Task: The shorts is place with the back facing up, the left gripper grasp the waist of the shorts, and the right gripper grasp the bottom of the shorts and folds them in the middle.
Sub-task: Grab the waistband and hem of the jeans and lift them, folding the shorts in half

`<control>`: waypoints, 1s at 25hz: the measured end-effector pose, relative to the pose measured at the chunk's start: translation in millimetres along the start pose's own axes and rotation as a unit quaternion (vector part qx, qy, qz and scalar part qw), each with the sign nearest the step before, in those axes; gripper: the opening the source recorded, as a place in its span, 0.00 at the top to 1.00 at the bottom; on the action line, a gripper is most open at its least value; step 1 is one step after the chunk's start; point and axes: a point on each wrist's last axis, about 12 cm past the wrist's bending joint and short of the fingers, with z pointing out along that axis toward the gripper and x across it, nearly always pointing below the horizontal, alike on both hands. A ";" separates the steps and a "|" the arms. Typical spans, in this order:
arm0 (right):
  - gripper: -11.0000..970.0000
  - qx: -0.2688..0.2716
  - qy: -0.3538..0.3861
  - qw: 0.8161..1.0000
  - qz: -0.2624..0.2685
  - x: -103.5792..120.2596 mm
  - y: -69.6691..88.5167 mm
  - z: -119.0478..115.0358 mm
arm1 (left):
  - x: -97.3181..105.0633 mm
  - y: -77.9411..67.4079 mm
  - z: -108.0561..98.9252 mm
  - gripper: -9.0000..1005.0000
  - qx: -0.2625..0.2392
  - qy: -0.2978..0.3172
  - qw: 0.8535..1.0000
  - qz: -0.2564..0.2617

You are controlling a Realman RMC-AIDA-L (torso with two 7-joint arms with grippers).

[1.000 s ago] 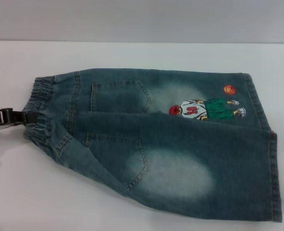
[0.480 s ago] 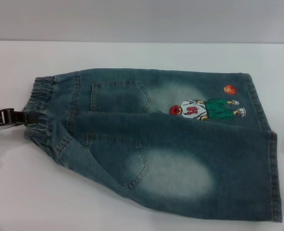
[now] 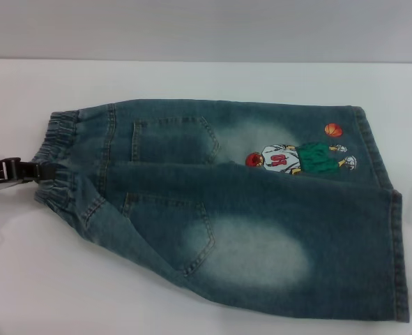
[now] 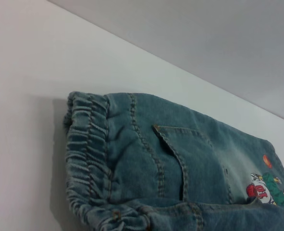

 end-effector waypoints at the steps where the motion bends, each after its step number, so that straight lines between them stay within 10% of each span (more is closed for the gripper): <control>1: 0.25 0.001 0.000 1.000 0.000 -0.1 -0.1 0.1 | 0.3 0.1 -0.1 0.94 0.000 0.000 1.000 0.000; 25: 0.25 0.005 0.002 1.000 -0.002 -2.9 -1.8 6.8 | -0.4 -0.5 -0.4 0.94 0.002 0.000 1.000 0.000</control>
